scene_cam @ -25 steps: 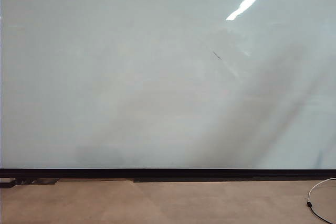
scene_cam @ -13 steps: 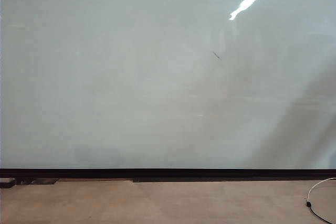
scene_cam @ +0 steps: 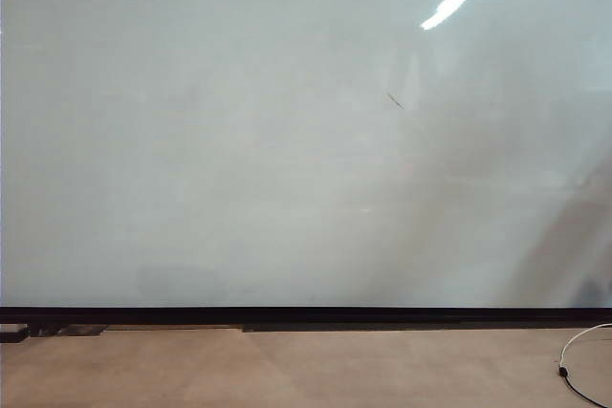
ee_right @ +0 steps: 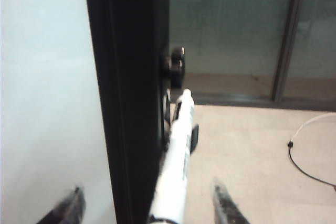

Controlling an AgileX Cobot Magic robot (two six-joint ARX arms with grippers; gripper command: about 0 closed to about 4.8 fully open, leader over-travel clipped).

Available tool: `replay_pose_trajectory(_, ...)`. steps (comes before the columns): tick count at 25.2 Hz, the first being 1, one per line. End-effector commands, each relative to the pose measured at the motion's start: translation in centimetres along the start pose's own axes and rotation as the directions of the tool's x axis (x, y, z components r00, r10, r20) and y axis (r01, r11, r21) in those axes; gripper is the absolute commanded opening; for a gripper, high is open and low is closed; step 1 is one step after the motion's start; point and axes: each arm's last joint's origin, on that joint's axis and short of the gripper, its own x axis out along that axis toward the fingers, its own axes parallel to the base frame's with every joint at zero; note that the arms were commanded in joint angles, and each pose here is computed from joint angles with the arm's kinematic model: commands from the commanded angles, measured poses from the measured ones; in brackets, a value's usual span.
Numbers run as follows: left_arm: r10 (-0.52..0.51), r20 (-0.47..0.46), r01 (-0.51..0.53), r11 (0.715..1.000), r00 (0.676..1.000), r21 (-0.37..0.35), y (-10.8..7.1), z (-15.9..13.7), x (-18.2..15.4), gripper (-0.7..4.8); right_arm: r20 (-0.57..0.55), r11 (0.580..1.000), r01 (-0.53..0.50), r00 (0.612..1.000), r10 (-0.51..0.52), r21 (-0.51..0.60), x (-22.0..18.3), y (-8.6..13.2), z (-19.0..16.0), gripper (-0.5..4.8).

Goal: Pick up the pen on the shelf to the right of the whiteboard and draw a triangle.

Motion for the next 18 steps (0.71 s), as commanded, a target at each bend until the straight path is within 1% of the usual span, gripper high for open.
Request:
replay_pose_trajectory(1, -0.004, 0.011, 0.004, 1.000, 1.000, 0.000, 0.0, 0.2, 0.0, -0.05, 0.011, 1.000, 0.024, 1.000, -0.023, -0.014, 0.4, 0.0, -0.1, 3.14)
replay_pose_trajectory(7, -0.004, 0.011, 0.004, 1.000, 1.000, 0.000, 0.0, 0.2, 0.0, -0.05, 0.023, 0.999, 0.040, 0.999, -0.039, -0.024, 1.2, -0.2, 0.0, 3.13)
replay_pose_trajectory(13, -0.004, 0.011, 0.004, 1.000, 1.000, 0.000, 0.0, 0.2, 0.0, -0.05, 0.014, 0.999, 0.032, 0.999, -0.031, -0.016, 2.0, -0.1, -0.7, 3.05)
replay_pose_trajectory(18, -0.004, 0.011, 0.004, 1.000, 1.000, 0.000, 0.0, 0.2, 0.0, -0.05, 0.012, 0.998, 0.054, 0.998, -0.054, -0.028, 2.1, 0.0, -0.7, 2.99)
